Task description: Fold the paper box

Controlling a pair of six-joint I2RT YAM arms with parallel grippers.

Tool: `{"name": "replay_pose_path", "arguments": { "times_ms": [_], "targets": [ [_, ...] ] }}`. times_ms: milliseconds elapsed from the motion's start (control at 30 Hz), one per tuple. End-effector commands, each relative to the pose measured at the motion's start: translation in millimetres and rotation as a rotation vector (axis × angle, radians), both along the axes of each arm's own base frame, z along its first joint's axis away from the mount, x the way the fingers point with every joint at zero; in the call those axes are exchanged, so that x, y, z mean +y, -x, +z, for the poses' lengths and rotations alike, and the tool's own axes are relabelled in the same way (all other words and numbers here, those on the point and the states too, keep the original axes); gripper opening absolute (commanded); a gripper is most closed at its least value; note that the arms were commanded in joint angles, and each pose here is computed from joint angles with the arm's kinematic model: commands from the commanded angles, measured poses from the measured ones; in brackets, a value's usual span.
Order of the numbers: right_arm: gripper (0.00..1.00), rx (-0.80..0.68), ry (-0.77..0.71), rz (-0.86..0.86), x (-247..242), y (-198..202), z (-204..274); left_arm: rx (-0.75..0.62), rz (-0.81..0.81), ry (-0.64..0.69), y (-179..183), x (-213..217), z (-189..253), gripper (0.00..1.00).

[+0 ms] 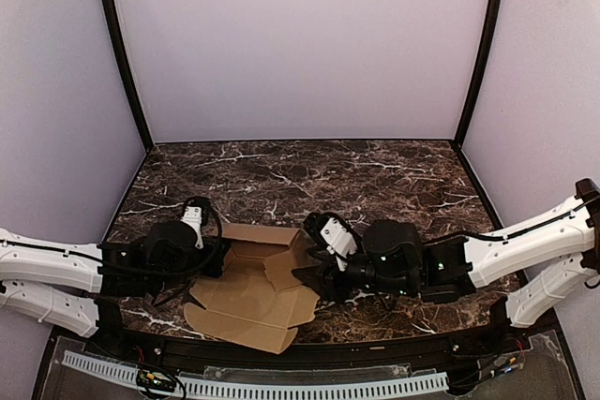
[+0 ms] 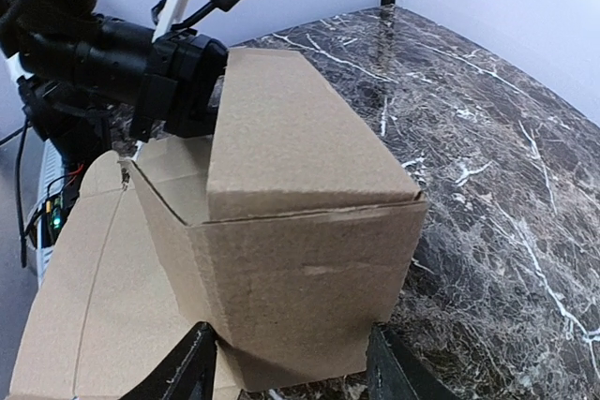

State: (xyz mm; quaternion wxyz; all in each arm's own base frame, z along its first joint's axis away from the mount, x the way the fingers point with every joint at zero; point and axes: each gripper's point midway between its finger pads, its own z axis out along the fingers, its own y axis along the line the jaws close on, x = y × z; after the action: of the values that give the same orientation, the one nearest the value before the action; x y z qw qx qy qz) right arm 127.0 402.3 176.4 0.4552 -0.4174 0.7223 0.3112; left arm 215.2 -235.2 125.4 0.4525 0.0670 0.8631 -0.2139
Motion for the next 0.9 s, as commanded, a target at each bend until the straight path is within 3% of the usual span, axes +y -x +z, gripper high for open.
{"name": "replay_pose_path", "arguments": {
  "times_ms": [0, 633, 867],
  "targets": [
    [0.54, -0.029, -0.075, -0.138, 7, -21, 16, 0.019, 0.060, 0.028, -4, 2, 6, 0.01],
    [0.55, -0.111, -0.027, -0.407, 23, -69, 10, 0.106, 0.139, 0.042, -4, -2, -14, 0.01],
    [0.50, -0.152, 0.041, -0.480, 24, -81, 0, 0.105, 0.163, 0.055, -5, -2, -11, 0.01]
  ]
}}
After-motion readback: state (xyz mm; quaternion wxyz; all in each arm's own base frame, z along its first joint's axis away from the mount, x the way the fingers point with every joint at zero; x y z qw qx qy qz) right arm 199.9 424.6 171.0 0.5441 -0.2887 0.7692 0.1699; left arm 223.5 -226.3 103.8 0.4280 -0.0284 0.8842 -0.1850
